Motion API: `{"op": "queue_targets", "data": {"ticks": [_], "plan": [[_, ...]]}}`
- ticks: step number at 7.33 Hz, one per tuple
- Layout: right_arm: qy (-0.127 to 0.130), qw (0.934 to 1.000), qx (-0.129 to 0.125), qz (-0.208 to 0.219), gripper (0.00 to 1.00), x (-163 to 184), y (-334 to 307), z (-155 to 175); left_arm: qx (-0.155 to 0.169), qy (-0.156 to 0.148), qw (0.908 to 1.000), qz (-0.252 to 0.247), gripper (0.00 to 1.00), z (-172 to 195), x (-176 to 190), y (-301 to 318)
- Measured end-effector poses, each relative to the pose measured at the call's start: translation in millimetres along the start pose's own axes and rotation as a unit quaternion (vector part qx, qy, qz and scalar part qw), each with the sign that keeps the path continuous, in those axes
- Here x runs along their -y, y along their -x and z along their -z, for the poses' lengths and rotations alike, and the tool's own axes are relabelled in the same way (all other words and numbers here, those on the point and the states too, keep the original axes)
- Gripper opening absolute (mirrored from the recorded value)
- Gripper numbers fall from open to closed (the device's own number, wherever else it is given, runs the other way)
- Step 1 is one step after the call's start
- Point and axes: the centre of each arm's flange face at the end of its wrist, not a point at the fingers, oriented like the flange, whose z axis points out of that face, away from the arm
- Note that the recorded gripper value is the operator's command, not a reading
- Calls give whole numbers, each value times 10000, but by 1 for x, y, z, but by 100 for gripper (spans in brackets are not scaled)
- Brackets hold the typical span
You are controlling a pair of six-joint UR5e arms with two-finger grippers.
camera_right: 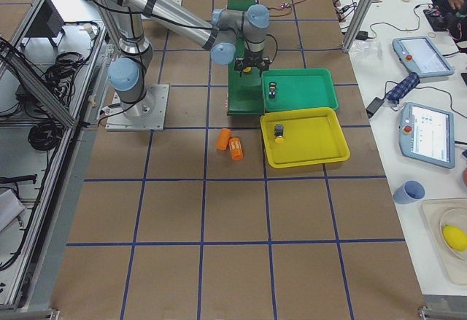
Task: Sort buttons by color to trays
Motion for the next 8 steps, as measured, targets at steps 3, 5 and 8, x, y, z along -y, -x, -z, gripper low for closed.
{"op": "queue_targets", "data": {"ticks": [3, 5, 8], "plan": [[120, 9998, 61, 160, 91, 18, 12, -14, -226, 69, 9996, 145, 100, -8, 15, 7], [121, 9997, 97, 167, 91, 20, 15, -17, -242, -38, 9996, 149, 100, 0, 15, 9], [120, 9998, 25, 174, 73, 20, 14, -17, -215, -117, 9997, 37, 100, 11, -2, 0]]}}
